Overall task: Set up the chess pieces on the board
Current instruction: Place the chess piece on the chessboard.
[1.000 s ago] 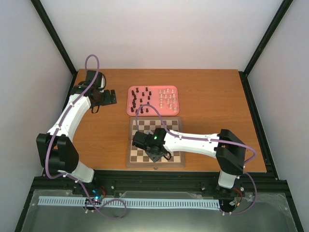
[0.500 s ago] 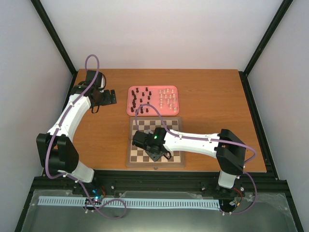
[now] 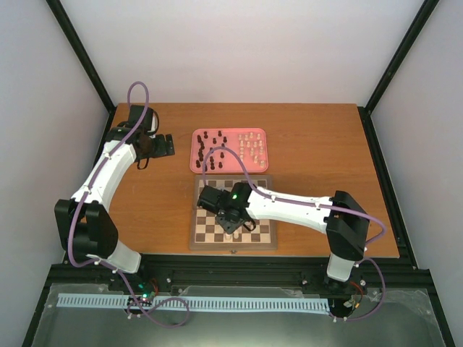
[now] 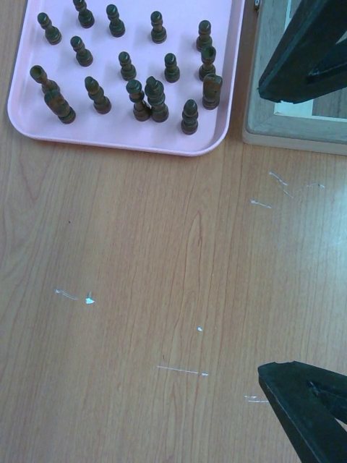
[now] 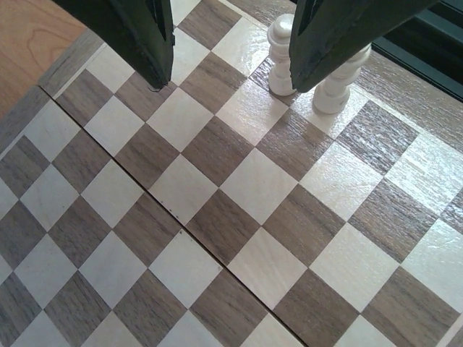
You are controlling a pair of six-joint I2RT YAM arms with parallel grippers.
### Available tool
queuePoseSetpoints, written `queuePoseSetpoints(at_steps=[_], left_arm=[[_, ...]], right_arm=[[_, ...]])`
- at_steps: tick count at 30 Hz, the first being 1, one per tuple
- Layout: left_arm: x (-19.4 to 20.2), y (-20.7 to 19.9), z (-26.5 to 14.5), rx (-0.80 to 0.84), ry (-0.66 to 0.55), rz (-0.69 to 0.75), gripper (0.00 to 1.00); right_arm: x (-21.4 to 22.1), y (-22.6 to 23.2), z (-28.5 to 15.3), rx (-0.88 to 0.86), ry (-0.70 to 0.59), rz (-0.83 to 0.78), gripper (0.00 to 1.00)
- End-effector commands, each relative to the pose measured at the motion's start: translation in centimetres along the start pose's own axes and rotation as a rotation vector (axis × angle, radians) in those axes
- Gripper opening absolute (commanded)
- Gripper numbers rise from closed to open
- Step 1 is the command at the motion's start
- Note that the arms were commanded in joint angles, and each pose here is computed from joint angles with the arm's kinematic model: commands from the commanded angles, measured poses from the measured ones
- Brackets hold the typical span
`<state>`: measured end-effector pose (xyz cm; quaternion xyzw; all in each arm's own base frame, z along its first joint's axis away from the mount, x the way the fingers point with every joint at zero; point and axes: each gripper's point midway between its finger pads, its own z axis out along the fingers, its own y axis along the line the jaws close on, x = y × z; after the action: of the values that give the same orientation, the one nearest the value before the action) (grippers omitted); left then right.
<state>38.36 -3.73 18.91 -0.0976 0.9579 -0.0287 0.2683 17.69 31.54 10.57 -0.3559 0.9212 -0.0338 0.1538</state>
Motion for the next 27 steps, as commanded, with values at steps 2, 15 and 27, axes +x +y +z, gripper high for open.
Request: queuePoseSetpoints(at_steps=[2, 15, 27], left_arm=[[-0.8, -0.2, 0.0, -0.006, -0.016, 0.006, 1.0], [-0.8, 0.2, 0.1, -0.025, -0.016, 0.01, 1.0], [-0.7, 0.2, 0.4, -0.027, -0.009, 0.01, 1.0]], right_arm=[[-0.2, -0.5, 2.0, -0.069, 0.064, 0.035, 0.45], [1.4, -0.9, 4.0, -0.214, 0.198, 0.03, 0.45], [2.8, -0.4, 4.4, -0.249, 0.229, 0.036, 0.44]])
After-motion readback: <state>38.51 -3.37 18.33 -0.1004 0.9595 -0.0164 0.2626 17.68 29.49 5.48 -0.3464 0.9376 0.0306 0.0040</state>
